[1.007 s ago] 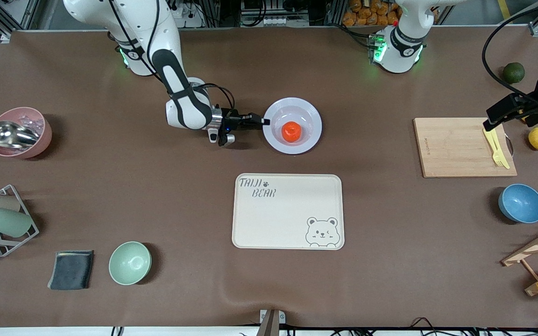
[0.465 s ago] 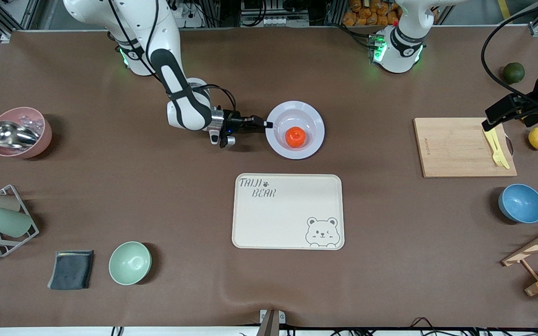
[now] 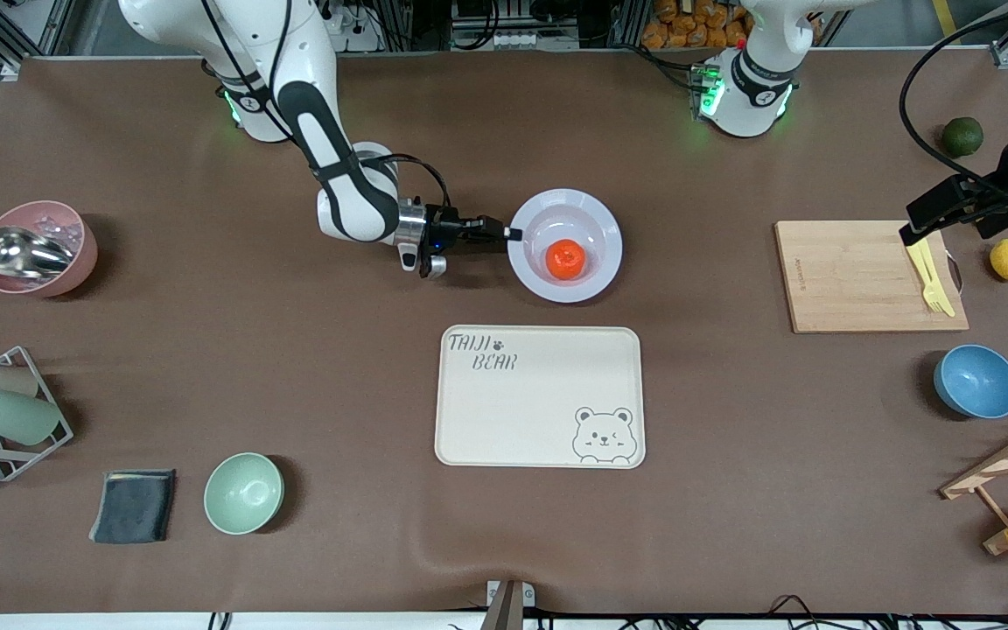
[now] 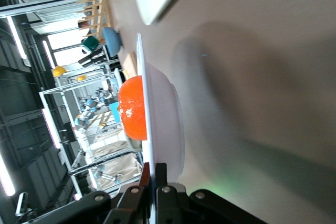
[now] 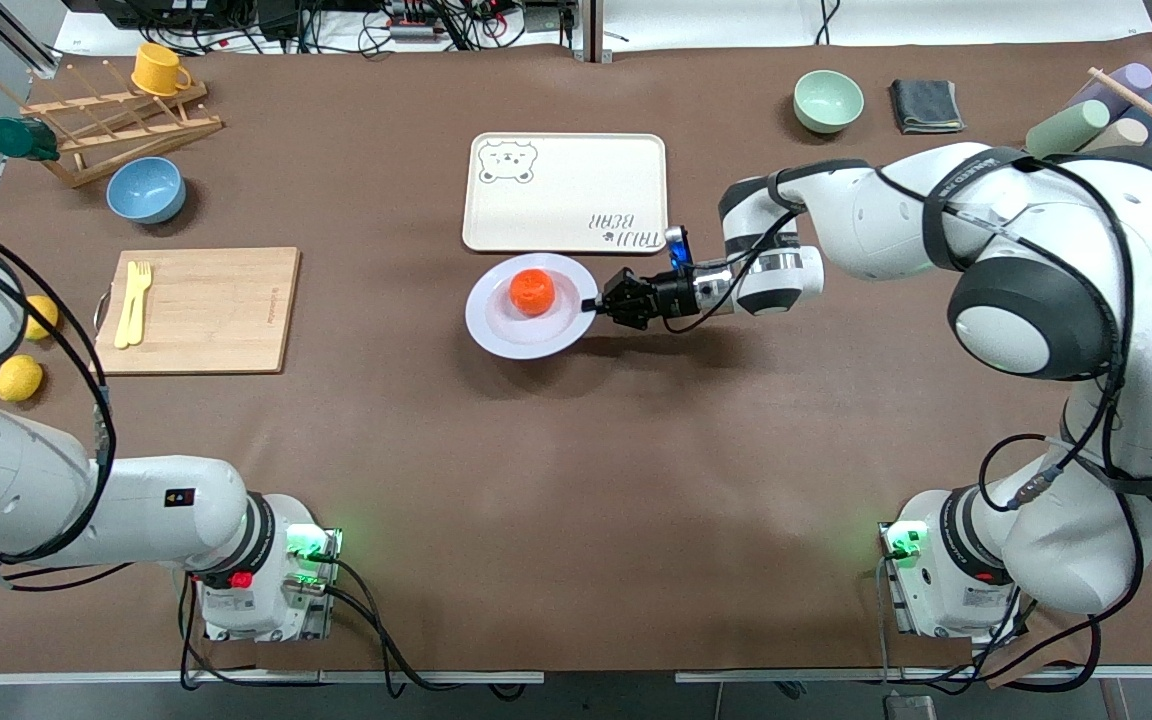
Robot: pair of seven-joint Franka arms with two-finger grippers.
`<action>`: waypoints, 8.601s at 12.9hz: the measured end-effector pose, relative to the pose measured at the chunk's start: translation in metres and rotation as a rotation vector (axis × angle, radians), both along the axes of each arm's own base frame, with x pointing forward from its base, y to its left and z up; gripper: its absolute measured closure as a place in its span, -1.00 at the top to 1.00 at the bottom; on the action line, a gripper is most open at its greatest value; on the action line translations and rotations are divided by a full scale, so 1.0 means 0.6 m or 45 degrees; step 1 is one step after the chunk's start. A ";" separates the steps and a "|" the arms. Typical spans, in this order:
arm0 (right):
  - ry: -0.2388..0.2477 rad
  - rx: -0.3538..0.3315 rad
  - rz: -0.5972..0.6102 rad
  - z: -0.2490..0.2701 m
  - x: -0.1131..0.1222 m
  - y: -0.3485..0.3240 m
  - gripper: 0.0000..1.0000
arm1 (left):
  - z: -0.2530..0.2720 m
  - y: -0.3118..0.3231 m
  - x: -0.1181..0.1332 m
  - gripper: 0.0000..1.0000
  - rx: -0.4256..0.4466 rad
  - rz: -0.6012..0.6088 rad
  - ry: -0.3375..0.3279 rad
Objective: Place orange and plate with both arms
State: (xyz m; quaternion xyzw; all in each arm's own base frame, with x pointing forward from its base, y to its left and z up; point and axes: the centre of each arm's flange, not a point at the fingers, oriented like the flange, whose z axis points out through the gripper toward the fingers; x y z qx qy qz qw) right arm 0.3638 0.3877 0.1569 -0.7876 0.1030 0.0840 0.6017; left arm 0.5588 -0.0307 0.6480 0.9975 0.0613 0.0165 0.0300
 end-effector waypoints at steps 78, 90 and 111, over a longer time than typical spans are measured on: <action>0.438 -1.162 0.125 0.486 0.354 -0.630 1.00 | 0.005 -0.056 -0.003 1.00 0.109 -0.104 -0.037; 0.116 -1.422 0.133 0.725 0.263 -0.660 1.00 | 0.007 -0.037 -0.001 1.00 0.110 -0.081 -0.040; -0.136 -1.684 0.118 0.770 0.299 -0.634 1.00 | -0.003 -0.029 -0.010 1.00 0.093 -0.104 -0.019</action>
